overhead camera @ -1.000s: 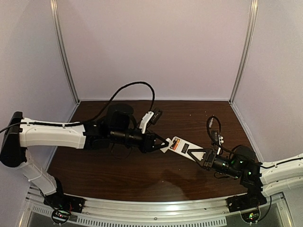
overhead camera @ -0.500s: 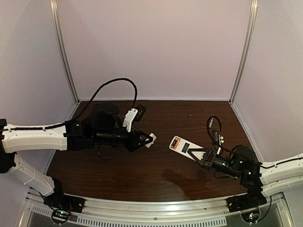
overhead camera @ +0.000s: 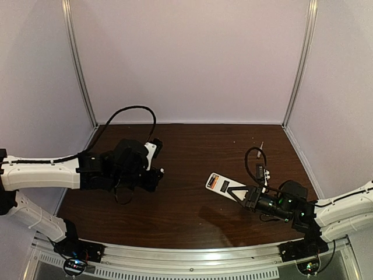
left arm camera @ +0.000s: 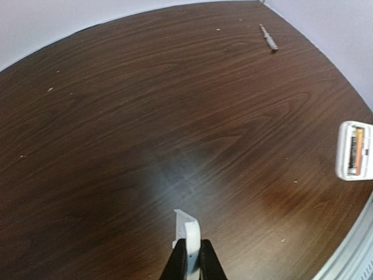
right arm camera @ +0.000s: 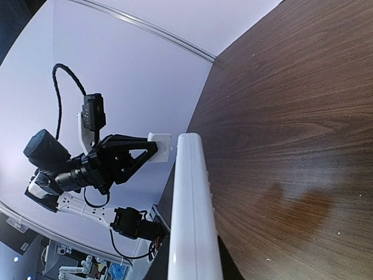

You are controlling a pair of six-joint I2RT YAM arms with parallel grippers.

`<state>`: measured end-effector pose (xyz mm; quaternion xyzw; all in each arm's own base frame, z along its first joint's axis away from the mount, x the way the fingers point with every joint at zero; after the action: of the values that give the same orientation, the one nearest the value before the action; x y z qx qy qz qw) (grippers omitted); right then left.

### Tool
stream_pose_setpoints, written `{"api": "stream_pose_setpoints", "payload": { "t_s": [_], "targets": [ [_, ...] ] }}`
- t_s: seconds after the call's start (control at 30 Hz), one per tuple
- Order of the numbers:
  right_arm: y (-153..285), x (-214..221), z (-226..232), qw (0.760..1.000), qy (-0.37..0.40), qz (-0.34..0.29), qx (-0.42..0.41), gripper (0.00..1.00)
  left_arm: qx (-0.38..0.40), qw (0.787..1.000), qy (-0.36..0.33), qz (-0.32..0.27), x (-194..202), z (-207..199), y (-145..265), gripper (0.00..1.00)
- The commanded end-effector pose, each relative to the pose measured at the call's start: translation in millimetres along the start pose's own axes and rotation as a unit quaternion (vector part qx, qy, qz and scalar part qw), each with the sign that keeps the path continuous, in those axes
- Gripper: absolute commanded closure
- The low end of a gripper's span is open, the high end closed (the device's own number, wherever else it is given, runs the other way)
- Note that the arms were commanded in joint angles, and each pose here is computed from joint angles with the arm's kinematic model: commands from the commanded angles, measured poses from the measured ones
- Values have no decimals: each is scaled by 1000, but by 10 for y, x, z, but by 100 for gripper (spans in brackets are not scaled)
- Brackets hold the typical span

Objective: Unload the batteries from the remote control

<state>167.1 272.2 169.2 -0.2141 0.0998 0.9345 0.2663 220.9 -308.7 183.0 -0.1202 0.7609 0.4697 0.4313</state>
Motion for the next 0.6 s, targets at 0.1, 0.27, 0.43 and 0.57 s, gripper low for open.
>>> {"api": "stream_pose_setpoints", "payload": {
  "t_s": [0.1, 0.27, 0.43, 0.57],
  "targets": [
    [-49, -62, 150, 1000, 3, -11, -27, 100, -204, 978, -7, 42, 285, 689, -9, 100],
    [-54, -69, 150, 1000, 6, -12, -26, 100, -257, 963, -21, 70, 455, 857, -54, 100],
    [-64, -67, 132, 1000, 9, -12, -21, 100, -314, 943, -31, 106, 665, 1084, -102, 100],
    [-72, -70, 128, 1000, 12, -13, -18, 100, -339, 931, -29, 132, 813, 1238, -164, 100]
  ]
}}
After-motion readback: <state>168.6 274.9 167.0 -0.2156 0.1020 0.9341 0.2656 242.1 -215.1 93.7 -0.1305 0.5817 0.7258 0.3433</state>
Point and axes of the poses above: each gripper's point midway between its finger pads, its own y axis back along the fingers, its own z axis along the line the jaws close on, x = y × z, the point moved 1 cm from there along y, back along the fingers
